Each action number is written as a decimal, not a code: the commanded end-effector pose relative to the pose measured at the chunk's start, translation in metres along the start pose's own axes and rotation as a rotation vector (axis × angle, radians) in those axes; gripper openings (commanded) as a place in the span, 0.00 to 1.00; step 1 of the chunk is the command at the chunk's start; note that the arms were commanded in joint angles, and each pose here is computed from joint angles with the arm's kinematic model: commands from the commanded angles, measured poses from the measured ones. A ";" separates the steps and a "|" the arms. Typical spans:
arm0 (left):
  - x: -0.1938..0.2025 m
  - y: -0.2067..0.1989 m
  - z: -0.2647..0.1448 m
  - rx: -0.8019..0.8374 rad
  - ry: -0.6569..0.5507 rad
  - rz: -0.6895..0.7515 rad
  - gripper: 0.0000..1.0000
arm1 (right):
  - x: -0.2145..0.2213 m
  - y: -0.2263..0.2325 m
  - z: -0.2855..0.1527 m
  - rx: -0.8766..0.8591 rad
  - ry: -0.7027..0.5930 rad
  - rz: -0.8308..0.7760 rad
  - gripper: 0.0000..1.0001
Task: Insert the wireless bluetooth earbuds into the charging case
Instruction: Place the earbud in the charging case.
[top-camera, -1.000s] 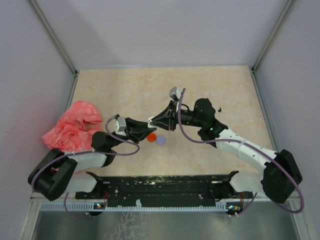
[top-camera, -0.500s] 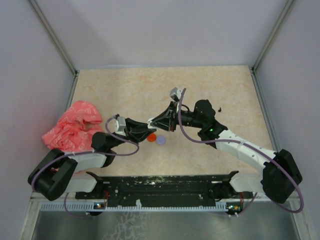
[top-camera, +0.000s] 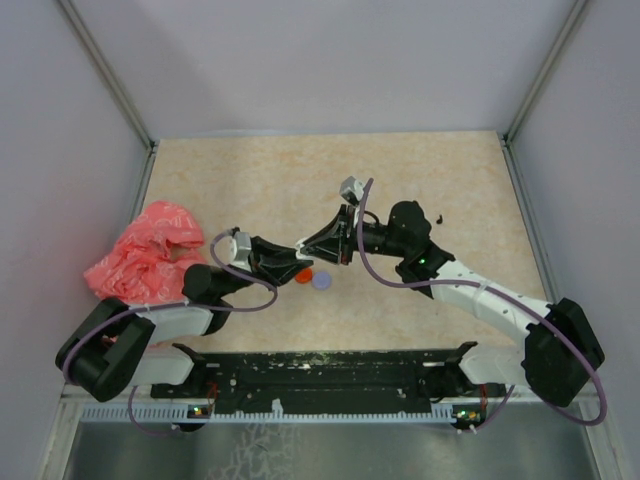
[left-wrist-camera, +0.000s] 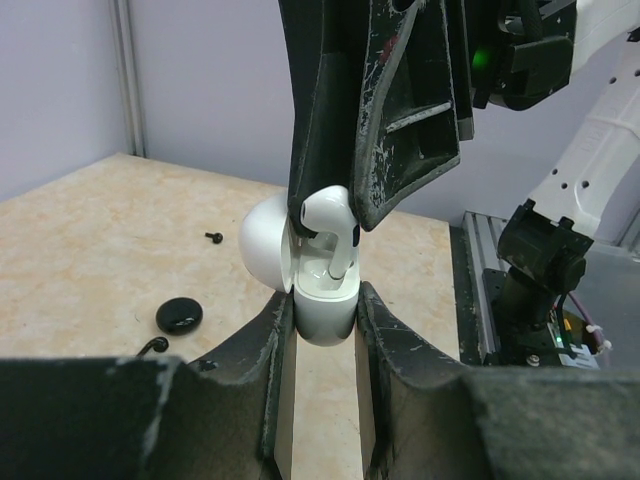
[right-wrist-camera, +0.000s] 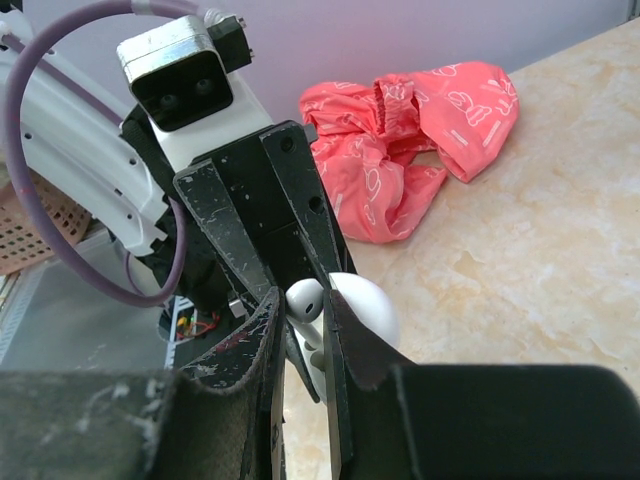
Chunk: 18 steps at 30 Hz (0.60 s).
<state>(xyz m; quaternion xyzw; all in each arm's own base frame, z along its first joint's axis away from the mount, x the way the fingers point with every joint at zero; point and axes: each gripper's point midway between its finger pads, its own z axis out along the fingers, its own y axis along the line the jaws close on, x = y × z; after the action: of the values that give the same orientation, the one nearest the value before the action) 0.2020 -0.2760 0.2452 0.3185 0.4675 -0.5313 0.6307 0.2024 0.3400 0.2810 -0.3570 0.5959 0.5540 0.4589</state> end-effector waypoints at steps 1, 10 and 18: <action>-0.065 -0.025 0.002 0.092 -0.228 0.151 0.00 | 0.019 -0.002 -0.003 0.015 0.027 0.055 0.13; -0.071 -0.025 -0.002 0.071 -0.254 0.181 0.00 | 0.017 -0.010 -0.010 0.102 -0.010 0.101 0.13; -0.065 -0.027 0.001 0.099 -0.227 0.176 0.00 | 0.022 -0.001 -0.006 0.026 0.046 0.084 0.15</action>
<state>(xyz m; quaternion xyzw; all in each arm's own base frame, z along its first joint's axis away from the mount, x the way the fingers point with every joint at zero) 0.1976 -0.2719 0.2471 0.3136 0.4659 -0.5329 0.6330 0.2018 0.3321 0.2716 -0.3168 0.6191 0.5564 0.4548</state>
